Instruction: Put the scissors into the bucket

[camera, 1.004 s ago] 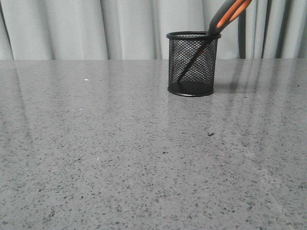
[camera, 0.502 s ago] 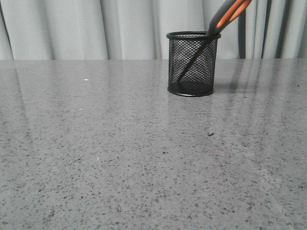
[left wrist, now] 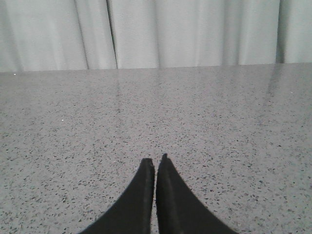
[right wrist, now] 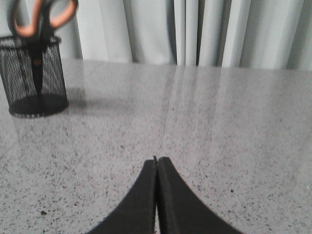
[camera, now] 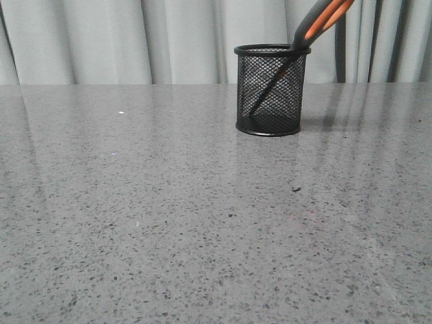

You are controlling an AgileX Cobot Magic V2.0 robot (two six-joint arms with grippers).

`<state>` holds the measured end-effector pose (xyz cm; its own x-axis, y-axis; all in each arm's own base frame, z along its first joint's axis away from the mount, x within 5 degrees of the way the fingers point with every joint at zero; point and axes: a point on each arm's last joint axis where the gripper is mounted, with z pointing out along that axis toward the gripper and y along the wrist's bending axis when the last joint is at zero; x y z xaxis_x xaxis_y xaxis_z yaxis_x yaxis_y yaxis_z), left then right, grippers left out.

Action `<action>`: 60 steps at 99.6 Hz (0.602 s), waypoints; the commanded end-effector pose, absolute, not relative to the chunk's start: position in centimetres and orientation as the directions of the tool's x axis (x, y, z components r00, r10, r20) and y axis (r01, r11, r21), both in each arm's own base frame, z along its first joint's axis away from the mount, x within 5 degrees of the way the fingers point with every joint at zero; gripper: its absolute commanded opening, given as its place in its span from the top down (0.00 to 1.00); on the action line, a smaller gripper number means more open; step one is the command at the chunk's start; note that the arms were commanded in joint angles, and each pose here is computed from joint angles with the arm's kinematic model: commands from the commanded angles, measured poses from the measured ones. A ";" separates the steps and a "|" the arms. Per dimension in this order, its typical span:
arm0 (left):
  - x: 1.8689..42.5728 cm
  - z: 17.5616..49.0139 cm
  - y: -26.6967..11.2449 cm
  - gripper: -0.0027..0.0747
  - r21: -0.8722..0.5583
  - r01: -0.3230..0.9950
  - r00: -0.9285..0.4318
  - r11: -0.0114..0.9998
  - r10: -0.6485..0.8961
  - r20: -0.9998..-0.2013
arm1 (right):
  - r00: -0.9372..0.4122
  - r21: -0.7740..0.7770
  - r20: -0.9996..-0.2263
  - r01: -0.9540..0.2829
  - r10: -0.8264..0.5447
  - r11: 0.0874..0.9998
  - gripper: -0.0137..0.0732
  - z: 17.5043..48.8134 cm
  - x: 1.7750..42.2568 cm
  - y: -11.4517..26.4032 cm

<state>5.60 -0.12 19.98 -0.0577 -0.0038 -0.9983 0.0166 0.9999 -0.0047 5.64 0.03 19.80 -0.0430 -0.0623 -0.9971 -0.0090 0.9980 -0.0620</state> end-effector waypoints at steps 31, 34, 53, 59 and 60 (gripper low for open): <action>5.5 20.3 -0.1 0.99 -0.026 0.015 0.028 1.000 -0.026 -0.999 | 0.020 -0.077 -0.997 0.010 -0.077 0.997 0.91 19.7 5.6 -0.1; 5.5 20.3 -0.1 0.99 -0.026 0.015 0.028 1.000 -0.026 -0.999 | 0.020 -0.077 -0.997 0.010 -0.077 0.997 0.91 19.7 5.6 -0.1; 5.5 20.3 -0.1 0.99 -0.026 0.015 0.028 1.000 -0.026 -0.999 | 0.020 -0.077 -0.997 0.010 -0.077 0.997 0.91 19.7 5.6 -0.1; 5.5 20.3 -0.1 0.99 -0.026 0.015 0.028 1.000 -0.026 -0.999 | 0.020 -0.077 -0.997 0.010 -0.077 0.997 0.91 19.7 5.6 -0.1; 5.5 20.3 -0.1 0.99 -0.026 0.015 0.028 1.000 -0.026 -0.999 | 0.020 -0.077 -0.997 0.010 -0.077 0.997 0.91 19.7 5.6 -0.1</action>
<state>5.60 -0.12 19.98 -0.0577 -0.0038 -0.9983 0.0166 0.9999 -0.0047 5.63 -0.04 19.64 -0.0613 -0.0669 -0.9959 0.0007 0.9977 -0.0671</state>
